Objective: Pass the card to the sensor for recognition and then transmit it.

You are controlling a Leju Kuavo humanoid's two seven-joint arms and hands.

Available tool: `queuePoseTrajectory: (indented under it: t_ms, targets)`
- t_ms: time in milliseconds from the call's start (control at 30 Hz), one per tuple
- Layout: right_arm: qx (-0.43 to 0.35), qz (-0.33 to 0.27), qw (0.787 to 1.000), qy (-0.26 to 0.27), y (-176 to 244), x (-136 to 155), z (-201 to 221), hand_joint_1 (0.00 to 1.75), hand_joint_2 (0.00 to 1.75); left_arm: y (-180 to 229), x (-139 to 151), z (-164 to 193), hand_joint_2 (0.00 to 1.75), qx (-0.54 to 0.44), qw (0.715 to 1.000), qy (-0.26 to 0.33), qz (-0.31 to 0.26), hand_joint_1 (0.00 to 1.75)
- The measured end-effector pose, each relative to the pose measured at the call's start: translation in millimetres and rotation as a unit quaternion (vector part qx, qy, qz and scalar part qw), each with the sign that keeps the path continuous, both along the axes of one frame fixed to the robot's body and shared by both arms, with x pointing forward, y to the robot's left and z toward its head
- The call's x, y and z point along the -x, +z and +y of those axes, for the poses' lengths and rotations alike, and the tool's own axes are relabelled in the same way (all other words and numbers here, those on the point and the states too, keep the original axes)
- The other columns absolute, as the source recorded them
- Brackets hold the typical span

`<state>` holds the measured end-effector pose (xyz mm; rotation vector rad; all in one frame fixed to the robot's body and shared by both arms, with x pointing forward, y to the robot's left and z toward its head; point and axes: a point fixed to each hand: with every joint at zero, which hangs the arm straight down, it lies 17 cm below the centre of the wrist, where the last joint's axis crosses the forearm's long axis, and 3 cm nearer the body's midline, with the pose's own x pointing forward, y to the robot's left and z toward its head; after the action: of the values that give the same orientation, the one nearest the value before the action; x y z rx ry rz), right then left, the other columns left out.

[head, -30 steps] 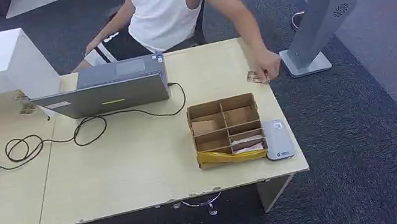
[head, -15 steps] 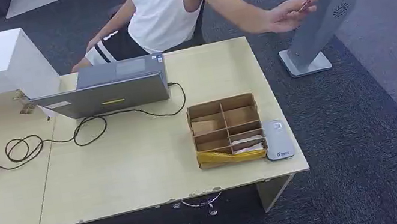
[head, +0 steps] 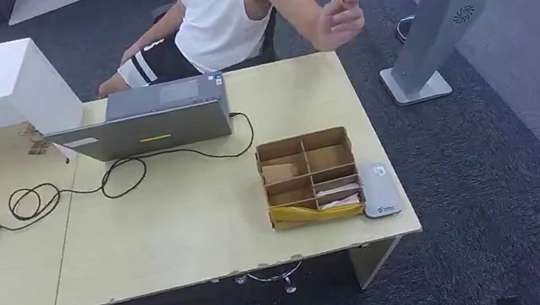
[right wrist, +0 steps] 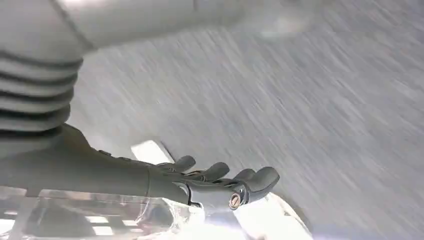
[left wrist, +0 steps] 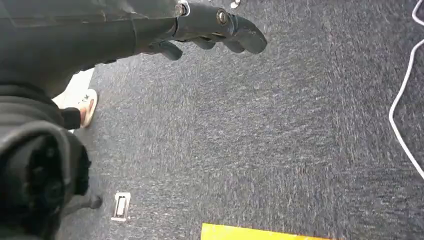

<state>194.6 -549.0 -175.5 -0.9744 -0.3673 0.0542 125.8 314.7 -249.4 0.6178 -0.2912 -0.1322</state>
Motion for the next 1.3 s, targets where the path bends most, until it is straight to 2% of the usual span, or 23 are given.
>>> queuePoseTrajectory:
  t_ms: [33, 133, 267, 433, 600, 767, 967, 1300]
  targets:
    - [0.022, -0.020, 1.000, 0.003, 18.7, -19.6, -13.1, 0.00, 1.75, 0.2, -0.5, 0.1, 0.00, 0.000, 1.000, -0.001, -0.002, 0.00]
    - [0.061, -0.088, 0.994, -0.034, 76.2, -59.9, -48.9, 0.00, 1.75, 1.1, -2.2, 0.2, 0.00, -0.003, 1.000, -0.003, -0.006, 0.00]
    - [0.131, -0.218, 0.966, -0.040, 188.1, -113.9, -97.8, 0.00, 1.75, 0.7, 0.7, -0.3, 0.00, -0.003, 1.000, -0.004, -0.005, 0.00]
    - [0.203, -0.338, 0.919, -0.023, 315.6, -147.8, -111.8, 0.00, 1.75, 2.2, -2.3, 0.1, 0.00, -0.007, 1.000, -0.009, -0.013, 0.00]
    - [0.271, -0.415, 0.869, 0.014, 416.9, -164.3, -97.8, 0.00, 1.75, 2.6, -3.5, -1.1, 0.00, -0.006, 1.000, -0.010, -0.016, 0.00]
    - [0.296, -0.466, 0.833, 0.034, 475.5, -168.3, -78.0, 0.00, 1.75, 2.8, -4.2, -2.6, 0.00, -0.006, 1.000, -0.012, -0.018, 0.00]
    - [0.322, -0.517, 0.787, 0.091, 532.3, -183.6, -30.0, 0.00, 1.75, 3.0, -5.5, -4.5, 0.00, -0.004, 1.000, -0.013, -0.019, 0.00]
    - [0.345, -0.549, 0.743, 0.165, 570.8, -199.5, 34.8, 0.00, 1.75, 3.3, -6.6, -6.1, 0.00, -0.003, 1.000, -0.016, -0.022, 0.00]
